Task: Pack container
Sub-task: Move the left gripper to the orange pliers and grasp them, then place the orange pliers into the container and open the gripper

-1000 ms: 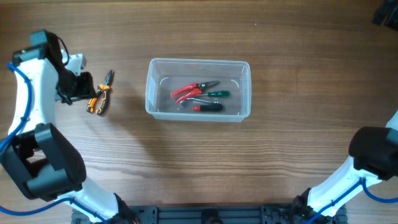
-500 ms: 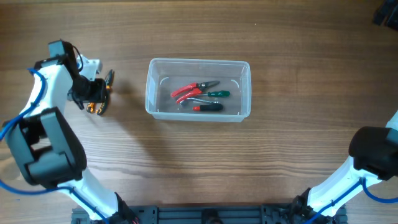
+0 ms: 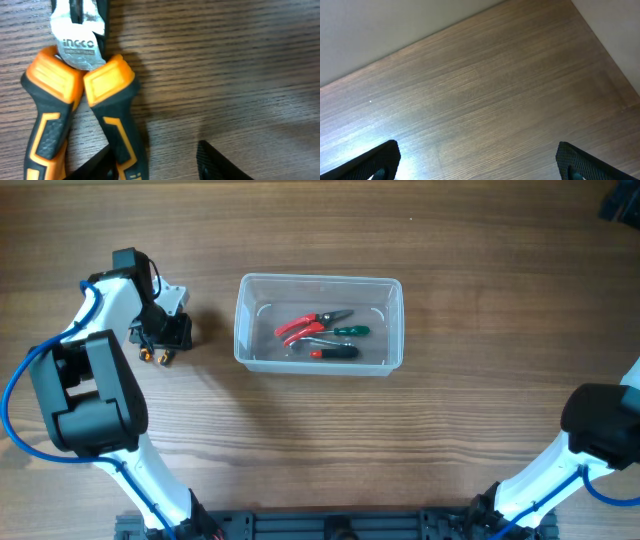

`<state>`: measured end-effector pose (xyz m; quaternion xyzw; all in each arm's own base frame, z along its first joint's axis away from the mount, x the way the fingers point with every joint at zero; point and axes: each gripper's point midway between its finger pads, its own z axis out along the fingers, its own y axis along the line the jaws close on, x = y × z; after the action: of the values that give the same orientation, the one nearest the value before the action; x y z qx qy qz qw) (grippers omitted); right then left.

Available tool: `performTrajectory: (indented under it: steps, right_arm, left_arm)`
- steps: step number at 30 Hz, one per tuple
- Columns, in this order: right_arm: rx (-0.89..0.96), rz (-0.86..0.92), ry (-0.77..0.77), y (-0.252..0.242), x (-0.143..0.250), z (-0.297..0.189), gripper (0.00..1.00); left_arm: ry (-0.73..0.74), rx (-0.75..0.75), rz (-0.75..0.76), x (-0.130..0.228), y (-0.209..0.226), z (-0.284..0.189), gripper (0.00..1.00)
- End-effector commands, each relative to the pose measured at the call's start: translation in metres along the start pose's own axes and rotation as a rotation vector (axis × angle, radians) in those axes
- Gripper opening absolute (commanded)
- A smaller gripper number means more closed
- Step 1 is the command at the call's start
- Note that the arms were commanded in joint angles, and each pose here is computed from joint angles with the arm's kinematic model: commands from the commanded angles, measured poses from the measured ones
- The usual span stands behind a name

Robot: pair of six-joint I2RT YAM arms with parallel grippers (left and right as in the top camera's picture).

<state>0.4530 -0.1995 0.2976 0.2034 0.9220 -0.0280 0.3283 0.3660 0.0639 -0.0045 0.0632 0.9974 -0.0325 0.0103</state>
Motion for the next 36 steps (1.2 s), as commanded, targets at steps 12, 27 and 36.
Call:
performTrajectory:
  steps: [12,27,36]
  right_arm:
    - [-0.005,0.004,-0.005,0.003,-0.001,-0.001,1.0]
    - [-0.005,0.004,-0.006,0.003,-0.001,-0.001,1.0]
    - [-0.005,0.004,-0.005,0.003,-0.001,-0.001,1.0]
  left_arm:
    - [0.054,-0.186,0.015,-0.005,0.038,0.003,0.04]
    - [-0.578,-0.412,0.143,-0.086,-0.012,-0.254,0.04]
    - [-0.575,-0.208,0.894,-0.056,-0.256,-0.238,0.04]
